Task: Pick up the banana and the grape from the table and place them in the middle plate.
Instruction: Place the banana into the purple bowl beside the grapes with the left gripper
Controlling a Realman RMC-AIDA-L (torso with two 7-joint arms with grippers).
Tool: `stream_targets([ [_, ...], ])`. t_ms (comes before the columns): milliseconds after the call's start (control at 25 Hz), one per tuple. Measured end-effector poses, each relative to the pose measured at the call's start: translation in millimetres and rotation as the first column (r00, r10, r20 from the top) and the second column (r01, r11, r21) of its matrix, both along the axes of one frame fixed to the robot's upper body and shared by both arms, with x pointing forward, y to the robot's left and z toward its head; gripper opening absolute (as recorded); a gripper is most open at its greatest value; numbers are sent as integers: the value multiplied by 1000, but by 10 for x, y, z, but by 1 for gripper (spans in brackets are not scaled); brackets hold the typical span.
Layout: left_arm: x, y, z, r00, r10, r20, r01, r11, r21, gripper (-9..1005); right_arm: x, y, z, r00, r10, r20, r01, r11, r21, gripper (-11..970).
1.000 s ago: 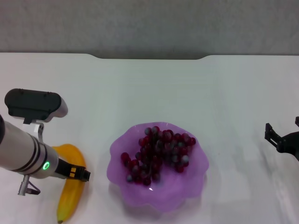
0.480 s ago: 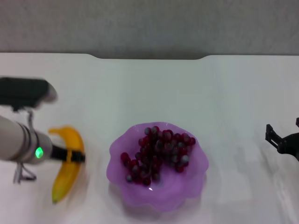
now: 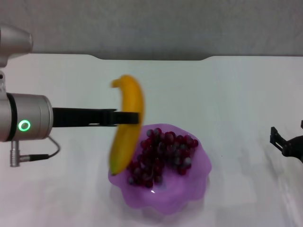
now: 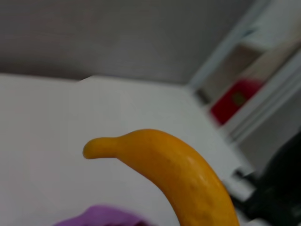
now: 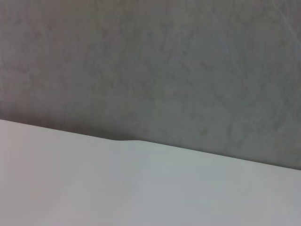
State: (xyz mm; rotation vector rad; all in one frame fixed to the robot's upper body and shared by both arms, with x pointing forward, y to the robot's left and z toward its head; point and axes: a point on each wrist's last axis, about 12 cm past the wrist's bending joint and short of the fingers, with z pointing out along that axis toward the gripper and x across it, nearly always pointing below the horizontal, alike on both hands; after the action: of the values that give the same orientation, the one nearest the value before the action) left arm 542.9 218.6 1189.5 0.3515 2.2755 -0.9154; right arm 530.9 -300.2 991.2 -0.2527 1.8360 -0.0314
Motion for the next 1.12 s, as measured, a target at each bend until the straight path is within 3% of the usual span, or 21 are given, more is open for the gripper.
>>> stream_targets([
  [80,25,-20,-50,999,-31,13,32,994,-100,496,7,5,4,1000,2,1,-2,1000,0,891],
  [200,92,-94,-236,999,-40,9,40,988,-152,500,13,13,8,1000,6,3,-6,1000,-1,891],
  [240,133,-170,-386,1000,-27,2,27,989,-143,501,13,16,8,1000,6,3,-6,1000,0,891],
  [280,133,-170,-386,1000,-27,2,27,989,-143,502,14,19,10,1000,8,3,-8,1000,0,891],
  [560,150,-279,-875,997,81,13,-80,995,-59,510,17,24,14,1000,7,6,-7,1000,3,891],
  [760,135,-264,-1064,994,104,-32,-105,993,-48,516,18,13,16,1000,3,8,-3,1000,3,891],
  [1120,59,-223,-1235,993,83,-84,-87,995,-47,526,13,8,11,1000,5,5,-5,1000,-1,891],
])
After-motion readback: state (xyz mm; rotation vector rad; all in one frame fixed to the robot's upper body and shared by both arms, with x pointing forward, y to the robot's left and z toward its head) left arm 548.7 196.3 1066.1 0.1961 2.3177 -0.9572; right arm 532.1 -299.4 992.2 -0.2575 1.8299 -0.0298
